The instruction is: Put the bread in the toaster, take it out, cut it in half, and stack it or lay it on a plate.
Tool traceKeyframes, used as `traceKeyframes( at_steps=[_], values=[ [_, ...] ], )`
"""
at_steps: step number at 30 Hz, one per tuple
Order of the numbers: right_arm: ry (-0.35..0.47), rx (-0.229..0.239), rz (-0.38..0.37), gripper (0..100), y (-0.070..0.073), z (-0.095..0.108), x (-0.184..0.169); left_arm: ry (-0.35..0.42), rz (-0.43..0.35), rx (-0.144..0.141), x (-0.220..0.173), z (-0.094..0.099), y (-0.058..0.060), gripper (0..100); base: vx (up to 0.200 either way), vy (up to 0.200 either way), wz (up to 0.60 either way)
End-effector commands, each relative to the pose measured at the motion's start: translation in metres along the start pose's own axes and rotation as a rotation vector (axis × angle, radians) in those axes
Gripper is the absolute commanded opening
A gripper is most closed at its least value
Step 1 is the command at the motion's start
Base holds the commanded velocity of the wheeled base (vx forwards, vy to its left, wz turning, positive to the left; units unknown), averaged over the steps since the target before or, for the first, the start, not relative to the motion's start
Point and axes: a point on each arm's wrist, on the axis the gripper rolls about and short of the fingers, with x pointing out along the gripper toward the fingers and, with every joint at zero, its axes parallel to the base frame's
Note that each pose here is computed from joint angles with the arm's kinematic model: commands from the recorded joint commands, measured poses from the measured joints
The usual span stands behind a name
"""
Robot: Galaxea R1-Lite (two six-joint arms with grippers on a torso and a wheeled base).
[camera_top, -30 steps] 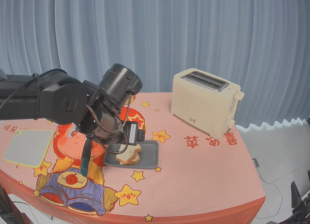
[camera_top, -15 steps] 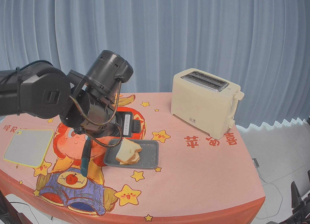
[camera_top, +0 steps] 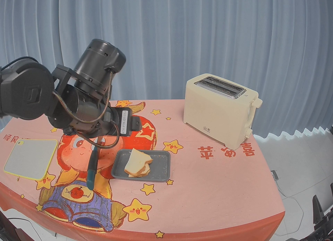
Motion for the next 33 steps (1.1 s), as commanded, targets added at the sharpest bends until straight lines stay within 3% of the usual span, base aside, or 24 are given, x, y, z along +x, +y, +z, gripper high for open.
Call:
traceKeyframes(
  at_steps=[1,9,13,20,27,30,33],
  values=[
    [0.0,0.0,0.001,100,0.0,-0.005,0.0,-0.041,0.015,-0.021,-0.007,0.008,0.014,100,0.0,0.0,0.0],
    [0.0,0.0,0.001,100,0.0,-0.005,0.0,-0.103,0.063,-0.034,-0.01,0.021,0.04,100,0.0,0.0,0.0],
    [0.0,0.0,0.001,100,0.0,-0.005,0.0,-0.134,0.087,-0.061,-0.013,0.026,0.055,100,0.0,0.0,0.0],
    [0.0,-0.001,0.001,100,0.0,-0.005,0.0,-0.138,0.15,-0.068,-0.01,0.033,0.079,100,0.0,0.0,0.0],
    [0.0,0.0,0.001,100,0.0,-0.005,0.0,-0.129,0.171,-0.106,-0.004,0.034,0.101,100,0.0,0.0,0.0],
    [0.0,0.0,0.001,100,0.0,-0.005,0.0,-0.183,0.15,-0.136,0.005,0.036,0.114,100,0.0,0.0,0.0],
    [0.0,0.0,0.001,100,0.0,-0.005,0.0,-0.252,0.168,-0.118,0.015,0.035,0.126,100,0.0,0.0,0.0]
  ],
)
